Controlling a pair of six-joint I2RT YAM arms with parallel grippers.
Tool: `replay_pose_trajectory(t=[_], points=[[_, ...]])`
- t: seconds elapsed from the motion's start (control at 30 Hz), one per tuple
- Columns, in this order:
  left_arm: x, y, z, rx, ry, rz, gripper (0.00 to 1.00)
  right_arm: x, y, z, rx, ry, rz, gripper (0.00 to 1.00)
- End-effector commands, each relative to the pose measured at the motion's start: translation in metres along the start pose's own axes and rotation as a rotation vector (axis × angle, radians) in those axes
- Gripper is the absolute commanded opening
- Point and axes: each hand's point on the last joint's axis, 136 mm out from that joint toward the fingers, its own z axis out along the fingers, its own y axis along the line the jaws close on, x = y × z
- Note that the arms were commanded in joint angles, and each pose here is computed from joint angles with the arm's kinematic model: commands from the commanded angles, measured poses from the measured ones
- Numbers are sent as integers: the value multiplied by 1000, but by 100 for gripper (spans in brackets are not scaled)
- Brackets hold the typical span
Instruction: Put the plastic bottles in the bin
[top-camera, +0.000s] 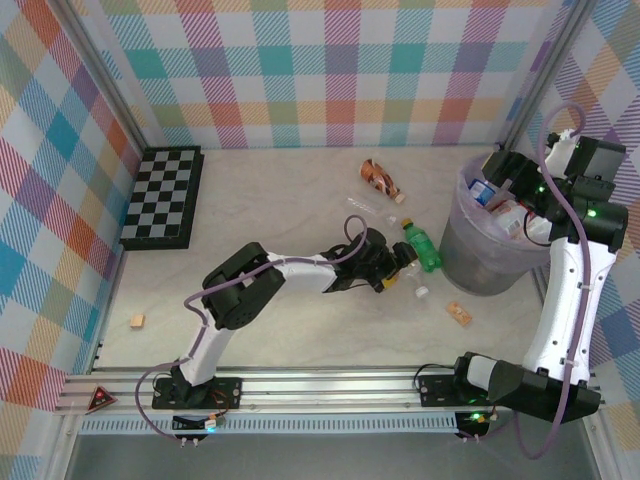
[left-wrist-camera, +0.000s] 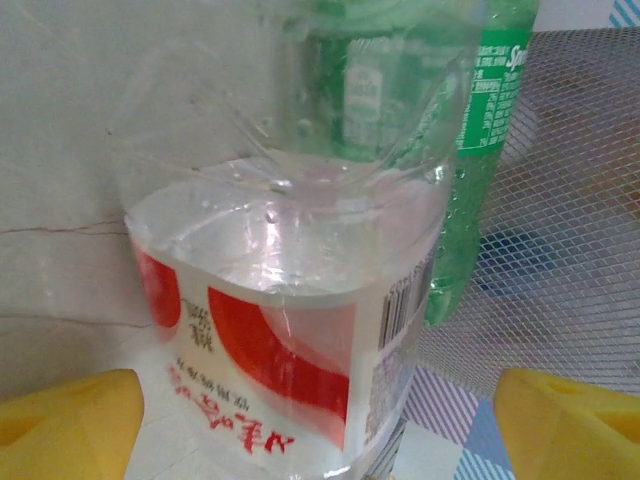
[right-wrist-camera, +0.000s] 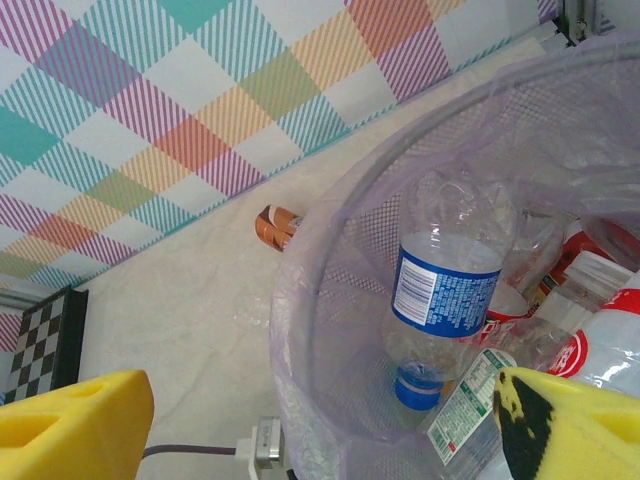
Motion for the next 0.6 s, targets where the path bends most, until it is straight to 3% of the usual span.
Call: replay_pose_trajectory(t=[0.0,0.27,0.37,0.57], points=[[5,8,11,-5,-5,-44,88,4,6,-2,-26,4,-19,88],[3,23,17,-27,-16,-68,78,3,7,-2,-32,0,-16,88],[3,27,18,-34,-19,-67,70,4,8,-3,-37,0,-22,88],[3,19,8,-25,-28,-20,61,5,15,-9,-64,-3,-28,88]])
